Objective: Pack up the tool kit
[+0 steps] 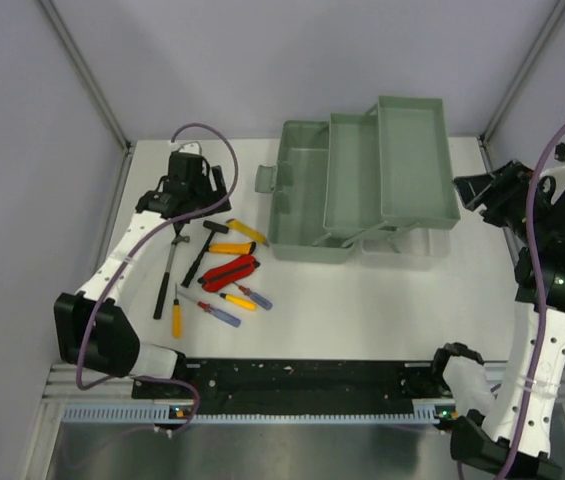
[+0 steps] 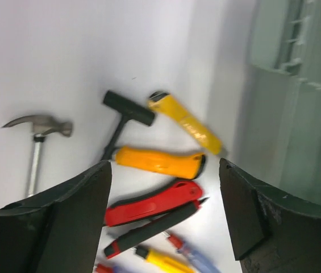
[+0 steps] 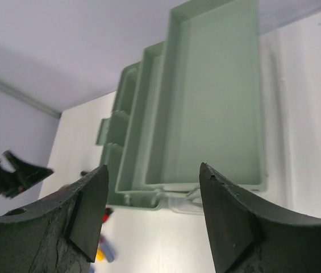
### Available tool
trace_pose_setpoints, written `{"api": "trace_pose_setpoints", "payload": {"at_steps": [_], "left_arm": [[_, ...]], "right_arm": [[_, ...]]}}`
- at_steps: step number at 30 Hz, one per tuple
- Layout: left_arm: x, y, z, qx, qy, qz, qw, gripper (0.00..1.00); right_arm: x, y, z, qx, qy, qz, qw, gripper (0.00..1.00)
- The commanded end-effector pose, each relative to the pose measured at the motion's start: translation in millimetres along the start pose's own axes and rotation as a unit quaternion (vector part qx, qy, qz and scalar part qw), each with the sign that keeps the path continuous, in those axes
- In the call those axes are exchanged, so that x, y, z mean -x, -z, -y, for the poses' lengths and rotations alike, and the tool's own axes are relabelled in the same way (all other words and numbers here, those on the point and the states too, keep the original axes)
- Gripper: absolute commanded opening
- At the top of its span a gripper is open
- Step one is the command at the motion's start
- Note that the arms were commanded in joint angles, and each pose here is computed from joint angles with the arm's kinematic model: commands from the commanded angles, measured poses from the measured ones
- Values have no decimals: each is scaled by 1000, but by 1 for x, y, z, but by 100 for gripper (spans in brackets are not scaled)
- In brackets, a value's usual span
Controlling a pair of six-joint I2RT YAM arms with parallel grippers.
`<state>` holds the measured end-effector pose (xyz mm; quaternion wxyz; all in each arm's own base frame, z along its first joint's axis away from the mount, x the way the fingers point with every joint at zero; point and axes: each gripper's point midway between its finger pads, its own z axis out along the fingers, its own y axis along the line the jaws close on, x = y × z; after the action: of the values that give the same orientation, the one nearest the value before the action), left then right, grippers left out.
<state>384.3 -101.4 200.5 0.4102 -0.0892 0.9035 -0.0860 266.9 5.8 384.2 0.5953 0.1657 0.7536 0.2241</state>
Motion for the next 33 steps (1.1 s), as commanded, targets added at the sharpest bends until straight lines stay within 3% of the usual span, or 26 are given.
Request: {"api": "trace_pose_setpoints", "payload": {"at_steps": [1, 5, 13, 19, 33], "left_arm": [[-42, -7, -49, 66, -52, -69, 994, 73], [-70, -14, -65, 89, -70, -121, 986, 69], [-114, -30, -83, 117, -44, -158, 980, 59], [-128, -44, -95, 120, -30, -178, 976, 59], [-162, -71, -124, 129, 1, -217, 968, 57]], "right_arm": [[-2, 23, -57, 110, 34, -14, 993, 64], [-18, 23, -67, 138, 27, -47, 989, 66], [-45, 14, -56, 108, 34, -96, 989, 68], [-60, 6, -52, 109, 14, -121, 986, 68], [-52, -15, -50, 90, -2, -128, 988, 67]]}}
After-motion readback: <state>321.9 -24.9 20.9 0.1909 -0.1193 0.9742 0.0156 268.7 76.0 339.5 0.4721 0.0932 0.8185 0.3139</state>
